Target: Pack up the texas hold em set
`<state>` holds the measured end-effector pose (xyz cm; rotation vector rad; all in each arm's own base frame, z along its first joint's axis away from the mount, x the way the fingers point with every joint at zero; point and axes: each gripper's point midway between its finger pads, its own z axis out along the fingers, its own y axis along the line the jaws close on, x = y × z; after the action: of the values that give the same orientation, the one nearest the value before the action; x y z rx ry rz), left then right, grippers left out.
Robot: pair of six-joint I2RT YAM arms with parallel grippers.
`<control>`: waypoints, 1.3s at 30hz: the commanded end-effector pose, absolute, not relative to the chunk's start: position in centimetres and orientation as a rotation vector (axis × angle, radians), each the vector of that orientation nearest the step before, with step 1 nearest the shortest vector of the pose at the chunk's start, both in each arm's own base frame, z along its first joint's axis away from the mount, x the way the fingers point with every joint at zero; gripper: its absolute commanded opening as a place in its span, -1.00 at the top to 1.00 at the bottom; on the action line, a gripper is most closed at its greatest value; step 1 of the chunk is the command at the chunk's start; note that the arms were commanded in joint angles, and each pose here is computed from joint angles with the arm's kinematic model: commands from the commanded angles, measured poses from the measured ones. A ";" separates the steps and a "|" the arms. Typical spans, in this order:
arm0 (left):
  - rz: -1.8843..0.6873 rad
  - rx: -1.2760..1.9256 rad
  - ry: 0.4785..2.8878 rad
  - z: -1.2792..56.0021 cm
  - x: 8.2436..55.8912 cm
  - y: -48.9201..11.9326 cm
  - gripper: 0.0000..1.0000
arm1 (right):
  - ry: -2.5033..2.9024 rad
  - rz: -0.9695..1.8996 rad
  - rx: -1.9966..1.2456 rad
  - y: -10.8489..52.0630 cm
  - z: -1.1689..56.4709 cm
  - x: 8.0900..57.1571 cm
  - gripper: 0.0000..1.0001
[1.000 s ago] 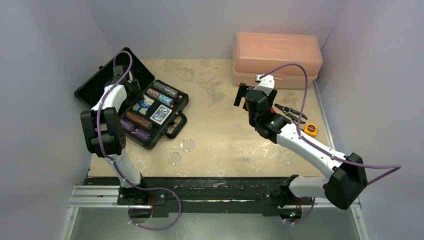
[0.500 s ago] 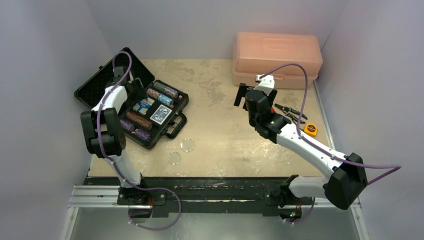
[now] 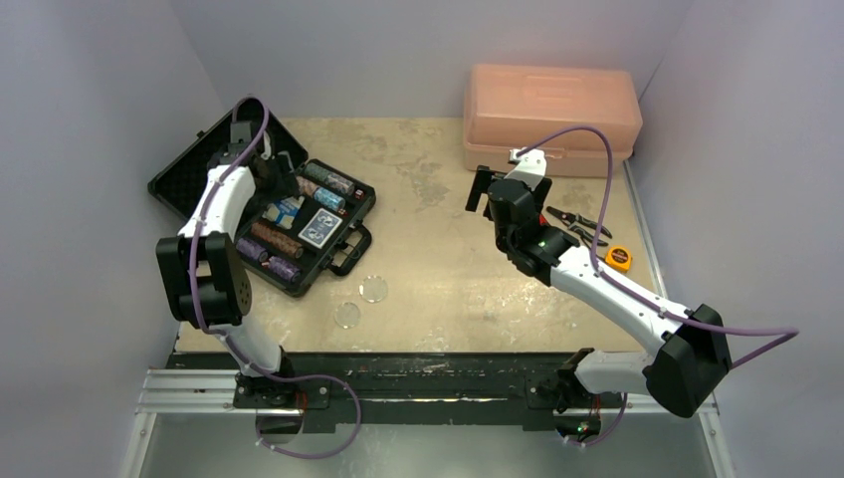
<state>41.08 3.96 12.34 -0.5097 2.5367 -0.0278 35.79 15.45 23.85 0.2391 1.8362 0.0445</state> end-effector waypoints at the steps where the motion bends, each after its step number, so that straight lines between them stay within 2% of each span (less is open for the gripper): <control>1: -0.012 -0.498 2.657 12.2 37.9 2.9 -0.51 | 1.791 0.052 0.265 15.4 25.0 35.9 -0.98; 6: -0.093 -0.447 2.710 10.5 38.7 1.8 -0.50 | 1.791 0.052 0.265 15.4 25.0 35.9 -0.98; 11: -0.179 -0.415 2.768 8.5 39.7 0.9 -0.36 | 1.791 0.052 0.265 15.4 25.0 35.9 -0.98; 17: -0.362 -0.374 2.783 7.8 40.6 -1.3 -0.38 | 1.792 0.045 0.266 15.3 24.9 35.9 -0.98; 22: -0.469 -0.333 2.856 7.4 39.5 -2.7 -0.43 | 1.793 0.045 0.264 15.4 24.8 36.0 -0.98; 29: -0.272 -0.346 2.850 8.9 38.6 -0.6 -0.59 | 1.794 0.048 0.263 15.5 24.8 36.0 -0.98; 33: -0.111 -0.352 2.823 10.4 39.2 1.5 -0.75 | 1.793 0.050 0.263 15.4 24.9 35.9 -0.98; 39: 0.010 -0.441 2.736 12.1 41.0 3.3 -0.84 | 1.791 0.047 0.264 15.3 24.9 35.9 -0.98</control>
<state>41.83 4.24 10.22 -0.3644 2.7279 0.0243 35.75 15.64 23.92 0.2361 1.8340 0.0494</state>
